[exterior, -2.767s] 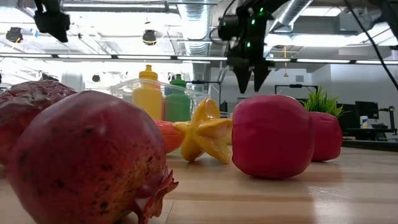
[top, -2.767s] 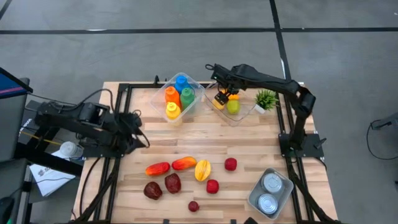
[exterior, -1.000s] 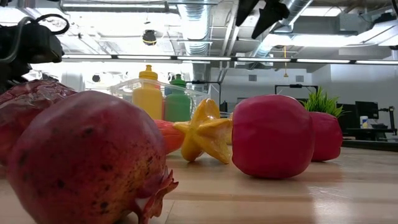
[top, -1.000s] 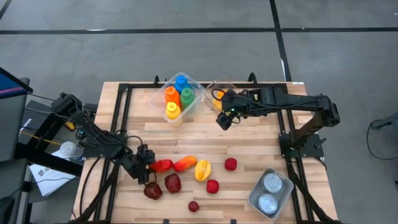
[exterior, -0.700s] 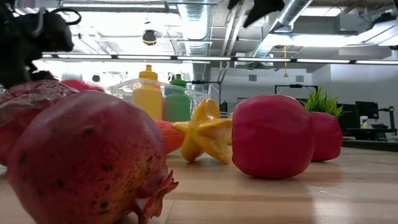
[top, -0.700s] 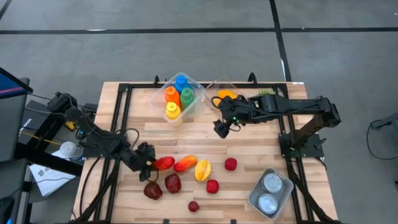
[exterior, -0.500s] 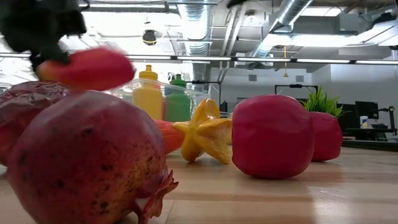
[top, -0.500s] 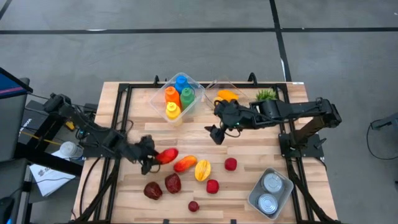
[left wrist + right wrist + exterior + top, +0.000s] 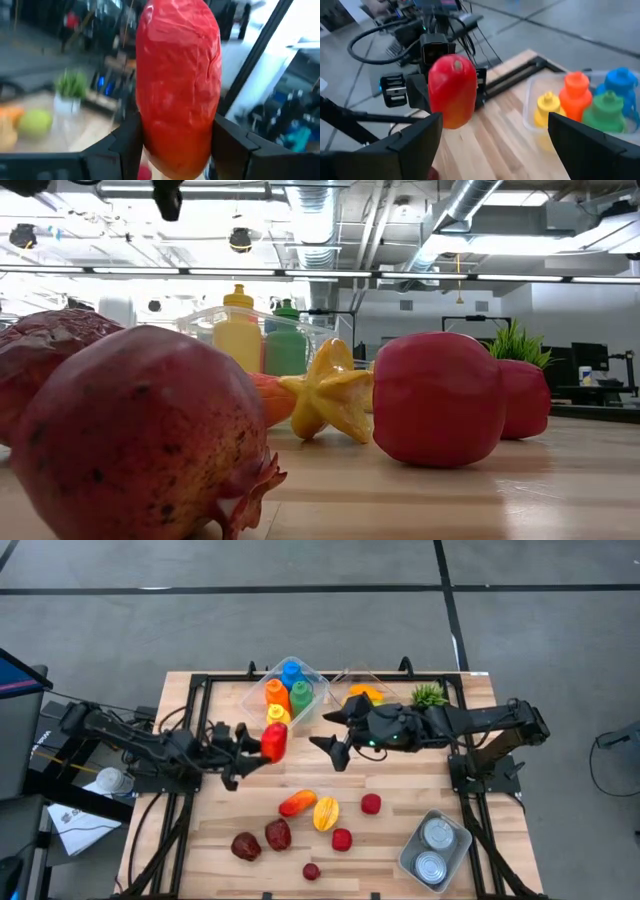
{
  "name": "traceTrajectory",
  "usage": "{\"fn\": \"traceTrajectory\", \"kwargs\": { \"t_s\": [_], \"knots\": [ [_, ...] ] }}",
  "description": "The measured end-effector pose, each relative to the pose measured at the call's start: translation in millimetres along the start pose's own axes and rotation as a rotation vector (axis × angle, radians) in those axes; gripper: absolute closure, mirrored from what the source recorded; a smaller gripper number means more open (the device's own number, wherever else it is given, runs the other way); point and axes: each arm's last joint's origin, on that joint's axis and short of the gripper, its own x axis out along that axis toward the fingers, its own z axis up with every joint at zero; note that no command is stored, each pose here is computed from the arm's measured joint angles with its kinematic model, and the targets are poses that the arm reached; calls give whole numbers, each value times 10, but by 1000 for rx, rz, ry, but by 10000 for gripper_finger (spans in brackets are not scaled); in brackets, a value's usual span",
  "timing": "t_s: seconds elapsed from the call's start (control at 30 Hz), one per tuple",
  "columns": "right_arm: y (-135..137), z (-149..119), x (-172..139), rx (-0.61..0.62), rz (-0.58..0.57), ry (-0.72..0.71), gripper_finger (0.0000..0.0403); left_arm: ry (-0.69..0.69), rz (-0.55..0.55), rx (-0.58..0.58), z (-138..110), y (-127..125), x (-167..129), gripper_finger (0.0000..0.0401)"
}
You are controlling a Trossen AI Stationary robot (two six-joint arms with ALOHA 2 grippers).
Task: Pick & Place Food Item
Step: Put the left orange mango into the right transparent bin
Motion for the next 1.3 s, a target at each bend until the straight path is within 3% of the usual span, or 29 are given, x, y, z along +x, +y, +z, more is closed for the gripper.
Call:
{"fn": "traceTrajectory", "kwargs": {
  "t_s": [0.17,0.33,0.53,0.87,1.0,1.17,1.3],
  "knots": [
    [49,60,34,-18,36,-72,53,-101,-6,33,51,8,91,222],
    [120,0,220,-48,52,-99,53,-92,2,65,48,-6,266,222],
    [173,-42,349,-53,69,-125,53,-106,-14,181,227,-110,498,221],
    [188,-15,340,-78,83,-153,56,-67,-88,198,279,-172,769,221],
    [231,-14,316,-91,54,-191,92,-50,-85,198,243,-163,790,221],
    [256,-1,287,-102,44,-197,185,-43,-88,200,237,-154,793,221],
    [255,-8,288,-101,47,-189,193,-38,-86,201,234,-149,795,215]
  ]
}}
